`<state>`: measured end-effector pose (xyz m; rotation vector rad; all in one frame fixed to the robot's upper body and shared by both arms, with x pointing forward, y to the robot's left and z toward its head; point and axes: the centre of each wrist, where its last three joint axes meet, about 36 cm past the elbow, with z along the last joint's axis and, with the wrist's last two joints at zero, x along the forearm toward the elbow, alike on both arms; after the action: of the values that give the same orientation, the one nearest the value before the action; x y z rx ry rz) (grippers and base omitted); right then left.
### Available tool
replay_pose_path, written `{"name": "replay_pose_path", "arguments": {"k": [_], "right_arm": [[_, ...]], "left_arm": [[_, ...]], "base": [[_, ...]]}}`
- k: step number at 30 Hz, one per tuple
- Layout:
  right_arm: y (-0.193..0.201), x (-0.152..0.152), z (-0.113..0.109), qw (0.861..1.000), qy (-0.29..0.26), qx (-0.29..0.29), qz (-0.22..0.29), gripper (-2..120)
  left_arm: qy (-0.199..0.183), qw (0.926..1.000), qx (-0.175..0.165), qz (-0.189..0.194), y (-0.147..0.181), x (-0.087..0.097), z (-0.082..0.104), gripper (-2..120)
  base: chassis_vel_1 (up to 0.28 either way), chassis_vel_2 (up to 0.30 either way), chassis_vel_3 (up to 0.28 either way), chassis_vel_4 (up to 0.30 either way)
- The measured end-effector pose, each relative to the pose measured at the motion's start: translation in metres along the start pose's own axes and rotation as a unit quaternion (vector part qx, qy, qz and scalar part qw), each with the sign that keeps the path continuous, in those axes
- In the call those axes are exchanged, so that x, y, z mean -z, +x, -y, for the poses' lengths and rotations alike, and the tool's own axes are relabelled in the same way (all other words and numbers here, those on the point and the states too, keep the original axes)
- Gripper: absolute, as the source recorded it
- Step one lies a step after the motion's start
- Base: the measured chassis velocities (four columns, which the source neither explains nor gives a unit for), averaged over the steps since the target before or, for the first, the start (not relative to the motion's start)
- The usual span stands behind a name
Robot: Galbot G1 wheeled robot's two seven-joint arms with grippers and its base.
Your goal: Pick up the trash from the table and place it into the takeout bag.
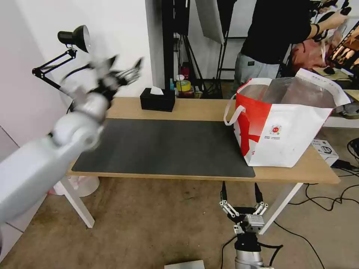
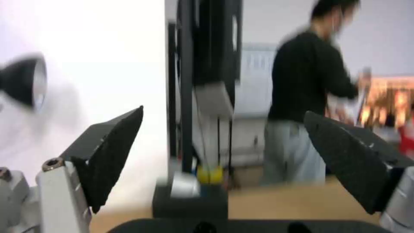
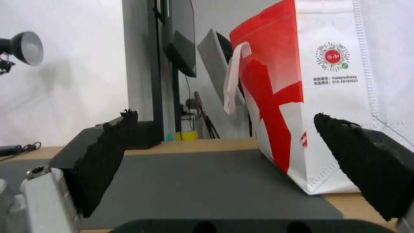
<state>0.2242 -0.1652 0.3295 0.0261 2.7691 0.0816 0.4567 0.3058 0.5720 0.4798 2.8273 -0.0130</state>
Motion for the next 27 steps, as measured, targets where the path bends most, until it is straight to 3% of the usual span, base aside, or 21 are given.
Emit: {"name": "replay_pose_path", "arguments": {"k": [2,4,11,17,24,27], "right_arm": [[0.000,0.000,0.000,1.000,0.000,0.000,0.000,100],[0.000,0.000,0.000,1.000,0.000,0.000,0.000,100],[0.000,0.000,0.000,1.000,0.000,0.000,0.000,100],[0.000,0.000,0.000,1.000,0.000,0.000,0.000,100],[0.000,0.000,0.000,1.000,0.000,0.000,0.000,100],[0.000,0.000,0.000,1.000,0.000,0.000,0.000,100]], "left_arm": [[-0.004,0.9996,-0.008,-0.025,0.025,-0.018,0.014,100],[-0.002,0.9994,-0.007,-0.033,0.034,-0.026,0.021,100],[0.021,0.9990,0.005,-0.038,0.051,-0.052,0.047,100],[0.042,0.9975,0.004,-0.057,0.099,-0.088,0.080,100],[0.037,0.9982,0.028,-0.038,0.138,-0.101,0.103,100],[0.026,0.9982,0.050,-0.020,0.164,-0.114,0.123,100]], "base": [[0.000,0.000,0.000,0.000],[0.000,0.000,0.000,0.000],[0.000,0.000,0.000,0.000],[0.000,0.000,0.000,0.000],[0.000,0.000,0.000,0.000],[0.000,0.000,0.000,0.000]]}}
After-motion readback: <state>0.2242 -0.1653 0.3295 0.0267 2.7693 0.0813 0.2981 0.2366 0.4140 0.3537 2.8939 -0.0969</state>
